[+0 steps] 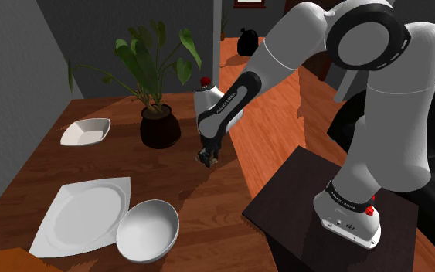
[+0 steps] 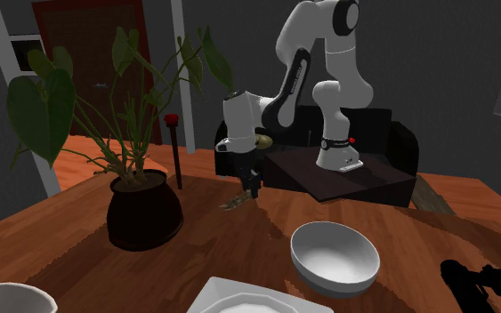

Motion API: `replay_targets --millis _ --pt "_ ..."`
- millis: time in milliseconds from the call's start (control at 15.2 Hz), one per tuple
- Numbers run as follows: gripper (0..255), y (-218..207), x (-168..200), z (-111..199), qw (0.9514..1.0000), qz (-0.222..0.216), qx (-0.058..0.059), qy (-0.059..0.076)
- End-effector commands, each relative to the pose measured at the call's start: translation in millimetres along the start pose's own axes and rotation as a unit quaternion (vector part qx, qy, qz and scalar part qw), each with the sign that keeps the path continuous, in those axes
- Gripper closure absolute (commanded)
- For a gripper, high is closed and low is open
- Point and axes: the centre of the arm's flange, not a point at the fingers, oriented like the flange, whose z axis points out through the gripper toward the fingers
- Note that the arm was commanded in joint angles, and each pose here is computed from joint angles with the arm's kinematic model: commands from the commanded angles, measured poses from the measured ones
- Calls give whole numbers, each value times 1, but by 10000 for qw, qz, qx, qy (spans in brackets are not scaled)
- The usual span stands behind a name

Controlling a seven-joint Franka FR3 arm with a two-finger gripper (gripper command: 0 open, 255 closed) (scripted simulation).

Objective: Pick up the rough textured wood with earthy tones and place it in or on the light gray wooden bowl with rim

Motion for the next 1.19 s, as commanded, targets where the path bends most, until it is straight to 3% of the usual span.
replay_targets --millis 0,1122 --pt "255 -1 -2 -11 10000 0 -1 -2" --pt "255 -5 -13 -100 10000 0 -1 -2"
